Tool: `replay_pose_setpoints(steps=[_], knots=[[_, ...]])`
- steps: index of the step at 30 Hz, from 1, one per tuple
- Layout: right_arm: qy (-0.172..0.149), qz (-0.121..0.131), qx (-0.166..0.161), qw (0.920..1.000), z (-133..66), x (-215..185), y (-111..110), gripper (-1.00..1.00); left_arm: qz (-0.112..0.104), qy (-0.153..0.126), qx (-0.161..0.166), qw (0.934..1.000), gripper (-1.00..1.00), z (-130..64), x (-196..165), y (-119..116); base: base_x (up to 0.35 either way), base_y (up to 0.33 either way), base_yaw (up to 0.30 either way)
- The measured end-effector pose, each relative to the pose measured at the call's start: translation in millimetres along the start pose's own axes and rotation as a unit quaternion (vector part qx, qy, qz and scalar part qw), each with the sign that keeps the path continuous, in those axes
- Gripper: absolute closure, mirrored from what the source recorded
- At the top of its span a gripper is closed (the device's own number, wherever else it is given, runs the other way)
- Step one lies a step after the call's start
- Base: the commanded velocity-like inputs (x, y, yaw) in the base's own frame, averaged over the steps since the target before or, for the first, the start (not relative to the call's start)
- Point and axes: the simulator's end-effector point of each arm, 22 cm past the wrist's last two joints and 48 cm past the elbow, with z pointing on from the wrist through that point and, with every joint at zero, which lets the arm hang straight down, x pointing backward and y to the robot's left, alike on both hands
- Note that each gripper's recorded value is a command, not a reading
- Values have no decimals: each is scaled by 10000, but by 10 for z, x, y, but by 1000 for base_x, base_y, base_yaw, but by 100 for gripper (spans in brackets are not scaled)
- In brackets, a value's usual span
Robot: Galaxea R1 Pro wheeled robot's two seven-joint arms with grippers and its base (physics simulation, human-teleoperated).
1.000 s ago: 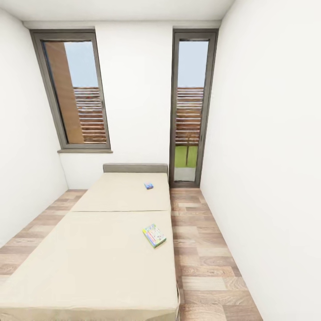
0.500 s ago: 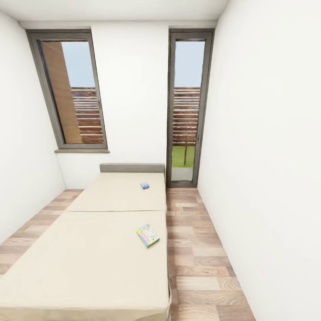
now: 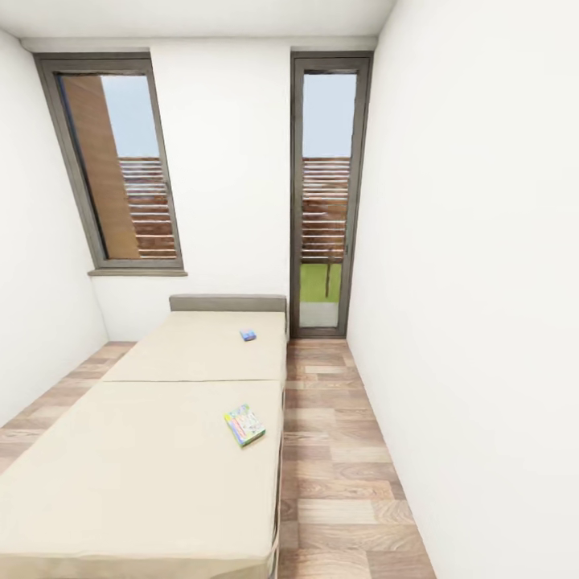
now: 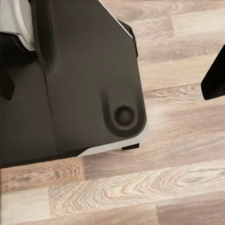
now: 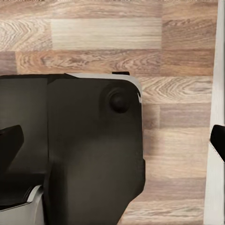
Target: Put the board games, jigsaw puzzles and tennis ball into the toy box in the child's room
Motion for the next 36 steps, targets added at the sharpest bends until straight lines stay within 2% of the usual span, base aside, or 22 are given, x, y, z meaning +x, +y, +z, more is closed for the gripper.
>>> replay_pose_setpoints(steps=[28,32,36], knots=[[-27,8,-1,10000,0,-12,1,-100,-66,-70,21,10000,-100,3,-52,35,2,-16,0],[-20,8,-3,10000,0,-9,5,-100,-38,-96,121,9999,-100,4,-75,17,0,0,0],[-16,8,-5,10000,0,-7,8,-100,-15,-211,381,9991,-100,2,-186,14,0,0,0]])
